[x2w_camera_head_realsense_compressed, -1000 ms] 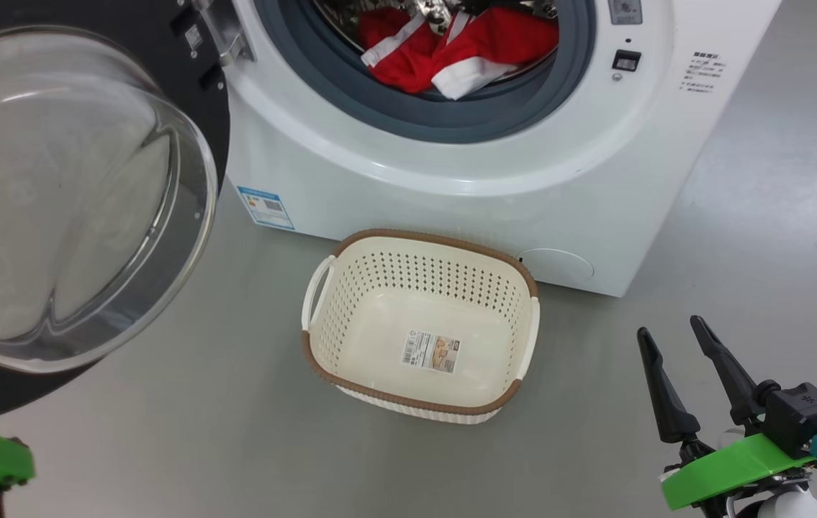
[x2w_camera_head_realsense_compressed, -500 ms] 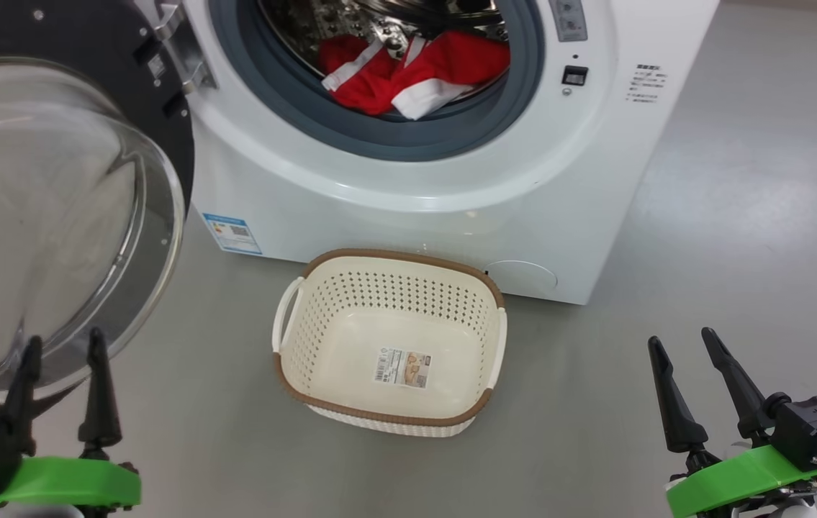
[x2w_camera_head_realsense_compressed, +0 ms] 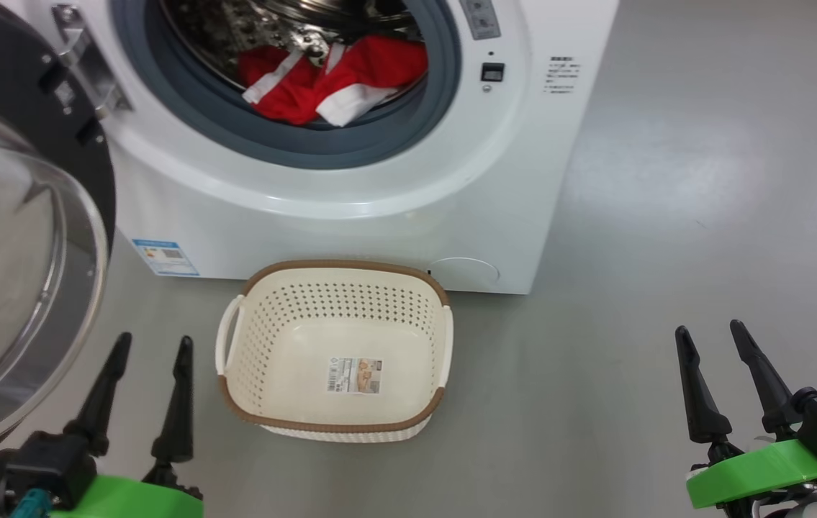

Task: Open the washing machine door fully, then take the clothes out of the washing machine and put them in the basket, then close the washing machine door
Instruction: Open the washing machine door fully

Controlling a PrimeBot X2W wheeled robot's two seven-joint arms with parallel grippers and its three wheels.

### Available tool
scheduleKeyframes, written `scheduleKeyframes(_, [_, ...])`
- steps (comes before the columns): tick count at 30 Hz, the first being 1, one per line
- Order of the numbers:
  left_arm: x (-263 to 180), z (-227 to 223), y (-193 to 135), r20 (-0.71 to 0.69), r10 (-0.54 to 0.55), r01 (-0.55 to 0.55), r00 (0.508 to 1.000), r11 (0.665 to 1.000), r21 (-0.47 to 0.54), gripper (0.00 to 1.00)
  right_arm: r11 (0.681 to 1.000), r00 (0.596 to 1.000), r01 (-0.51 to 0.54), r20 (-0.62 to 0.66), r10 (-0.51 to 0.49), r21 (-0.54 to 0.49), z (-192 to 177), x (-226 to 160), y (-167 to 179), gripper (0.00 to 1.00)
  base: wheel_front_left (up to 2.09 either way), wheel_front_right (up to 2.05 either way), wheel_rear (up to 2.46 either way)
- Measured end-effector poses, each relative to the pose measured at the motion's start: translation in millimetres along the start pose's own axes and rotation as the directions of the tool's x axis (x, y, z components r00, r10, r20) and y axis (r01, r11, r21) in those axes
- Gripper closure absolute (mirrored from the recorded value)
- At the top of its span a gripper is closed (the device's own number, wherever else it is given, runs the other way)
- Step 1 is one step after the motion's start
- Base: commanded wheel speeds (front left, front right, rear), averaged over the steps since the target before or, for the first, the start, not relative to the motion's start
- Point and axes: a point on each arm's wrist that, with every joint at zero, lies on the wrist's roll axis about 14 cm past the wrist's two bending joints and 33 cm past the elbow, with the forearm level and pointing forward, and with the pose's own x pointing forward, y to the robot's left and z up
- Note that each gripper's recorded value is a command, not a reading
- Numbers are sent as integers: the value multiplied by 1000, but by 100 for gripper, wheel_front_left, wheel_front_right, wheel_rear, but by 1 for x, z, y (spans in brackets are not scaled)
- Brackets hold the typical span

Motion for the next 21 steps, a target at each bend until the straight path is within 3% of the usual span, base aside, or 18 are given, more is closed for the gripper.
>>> scheduleKeyframes(10, [12, -10, -48, -15, -146, 145, 989, 987, -63, 0, 995, 995, 96, 18, -96, -4, 7, -15, -30, 0, 0, 0, 0])
scheduleKeyframes(21, [13, -14, -75, -19, -217, 214, 976, 971, -104, 0, 986, 985, 168, 44, -168, -3, 16, -28, -51, 0, 0, 0, 0])
